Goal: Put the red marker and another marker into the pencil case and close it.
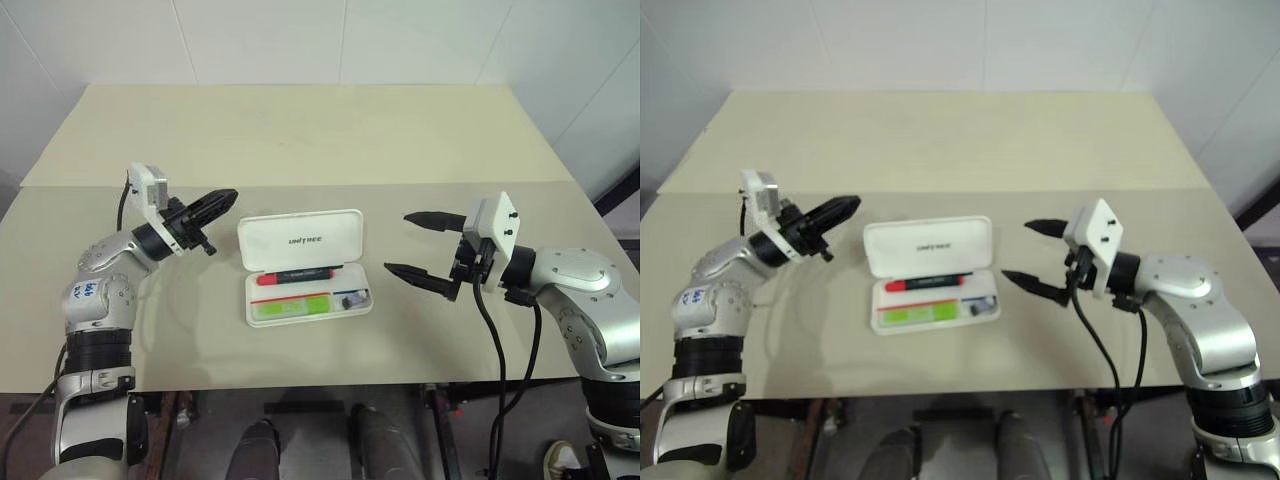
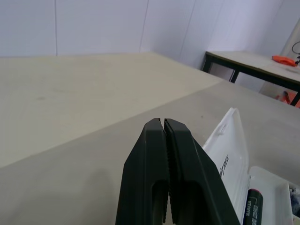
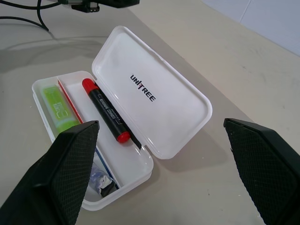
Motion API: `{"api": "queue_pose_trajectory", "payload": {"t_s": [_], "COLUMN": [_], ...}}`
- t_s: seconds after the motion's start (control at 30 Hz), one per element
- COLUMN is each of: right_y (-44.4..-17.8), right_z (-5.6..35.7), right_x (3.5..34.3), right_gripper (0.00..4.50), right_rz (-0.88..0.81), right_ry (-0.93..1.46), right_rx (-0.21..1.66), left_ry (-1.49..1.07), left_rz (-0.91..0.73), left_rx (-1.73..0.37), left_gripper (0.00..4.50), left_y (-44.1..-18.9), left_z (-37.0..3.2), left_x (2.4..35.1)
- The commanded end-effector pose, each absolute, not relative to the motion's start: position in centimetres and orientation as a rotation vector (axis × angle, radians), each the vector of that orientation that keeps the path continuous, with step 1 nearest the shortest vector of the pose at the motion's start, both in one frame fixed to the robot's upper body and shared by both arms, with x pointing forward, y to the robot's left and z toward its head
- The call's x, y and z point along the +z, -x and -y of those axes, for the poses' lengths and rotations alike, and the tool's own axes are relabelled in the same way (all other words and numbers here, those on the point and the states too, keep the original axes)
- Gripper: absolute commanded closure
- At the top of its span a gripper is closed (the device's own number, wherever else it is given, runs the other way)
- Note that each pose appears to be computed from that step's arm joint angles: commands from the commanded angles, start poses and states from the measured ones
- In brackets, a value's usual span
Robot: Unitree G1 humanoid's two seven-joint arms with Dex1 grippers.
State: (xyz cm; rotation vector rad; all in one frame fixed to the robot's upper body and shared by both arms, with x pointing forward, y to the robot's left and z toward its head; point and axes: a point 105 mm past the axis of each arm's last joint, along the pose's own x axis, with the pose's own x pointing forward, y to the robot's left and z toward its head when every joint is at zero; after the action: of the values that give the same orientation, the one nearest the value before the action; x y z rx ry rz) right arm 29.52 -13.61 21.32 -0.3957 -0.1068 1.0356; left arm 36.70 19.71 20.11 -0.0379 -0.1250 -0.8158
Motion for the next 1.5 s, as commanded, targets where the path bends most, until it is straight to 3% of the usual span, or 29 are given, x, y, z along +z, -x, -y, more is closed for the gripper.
{"api": "queue_pose_trajectory", "payload": {"t_s": [0.03, 0.23, 0.67, 0.93, 1.5], "right_y": [-29.1, -29.0, -28.5, -28.6, -28.7], "right_z": [13.3, 13.3, 13.2, 12.8, 12.4], "right_x": [22.2, 22.2, 21.6, 21.5, 21.2], "right_gripper": [0.0, 0.0, 0.0, 0.0, 0.0], "right_rz": [0.149, 0.149, 0.133, 0.133, 0.137], "right_ry": [0.405, 0.404, 0.379, 0.365, 0.362], "right_rx": [1.045, 1.042, 1.035, 1.039, 1.026], "left_ry": [-0.012, -0.022, -0.148, -0.394, -0.508], "left_rz": [0.037, -0.048, 0.085, -0.036, -0.117], "left_rx": [-0.78, -0.822, -1.063, -1.239, -1.441], "left_gripper": [4.47, 4.47, 4.47, 4.47, 4.47], "left_y": [-37.0, -36.9, -34.4, -32.1, -29.9], "left_z": [-20.2, -19.4, -18.4, -17.6, -14.0], "left_x": [18.6, 17.1, 19.7, 17.8, 14.1]}}
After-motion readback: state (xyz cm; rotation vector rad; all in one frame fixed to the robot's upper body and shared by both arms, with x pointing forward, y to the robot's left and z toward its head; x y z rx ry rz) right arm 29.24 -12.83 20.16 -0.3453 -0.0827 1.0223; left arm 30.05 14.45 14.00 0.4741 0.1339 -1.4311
